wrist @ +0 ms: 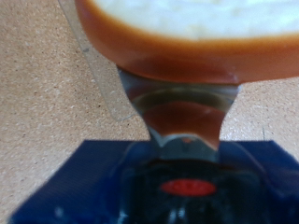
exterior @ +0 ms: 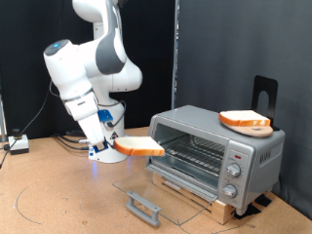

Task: Make a piece of toast with the oven

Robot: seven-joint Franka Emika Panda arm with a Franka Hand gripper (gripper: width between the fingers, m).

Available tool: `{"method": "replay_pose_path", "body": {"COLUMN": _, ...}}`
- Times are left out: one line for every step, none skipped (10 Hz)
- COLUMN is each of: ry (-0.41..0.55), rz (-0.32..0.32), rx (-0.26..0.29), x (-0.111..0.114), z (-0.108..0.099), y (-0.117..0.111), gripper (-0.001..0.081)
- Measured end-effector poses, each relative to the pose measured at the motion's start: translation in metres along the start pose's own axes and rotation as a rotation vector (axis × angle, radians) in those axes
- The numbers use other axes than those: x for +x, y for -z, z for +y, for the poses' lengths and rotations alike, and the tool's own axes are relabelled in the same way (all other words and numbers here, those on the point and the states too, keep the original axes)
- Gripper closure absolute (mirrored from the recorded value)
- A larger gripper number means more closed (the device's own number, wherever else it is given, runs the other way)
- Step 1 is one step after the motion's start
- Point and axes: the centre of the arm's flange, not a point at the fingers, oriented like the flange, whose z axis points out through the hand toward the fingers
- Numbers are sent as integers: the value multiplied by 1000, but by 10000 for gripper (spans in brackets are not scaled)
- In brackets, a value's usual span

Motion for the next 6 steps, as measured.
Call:
{"method": "replay_pose_path", "body": {"ry": 9, "rz": 8, "rx": 4, "x": 4, "z": -2, "y": -10, "gripper": 411}}
{"method": "replay_pose_path", "body": {"ry": 22, "rz": 22, "rx": 14, "x": 12, "z": -6, "y": -20, "gripper": 411}}
{"method": "replay_pose_path", "body": {"ry": 40, "rz": 32, "rx": 22, "x": 21, "z": -13, "y": -27, "gripper": 411}}
{"method": "replay_pose_path", "body": {"ry": 63, "rz": 30, "rx": 25, "x": 32, "z": -22, "y": -36, "gripper": 411}}
{"method": "replay_pose_path", "body": {"ry": 93, "rz": 18, "rx": 25, "x": 42, "z": -32, "y": -44, "gripper": 411}}
{"method": "replay_pose_path", "body": {"ry": 121, "rz": 6, "rx": 20, "x": 52, "z": -42, "y": -53, "gripper": 411}}
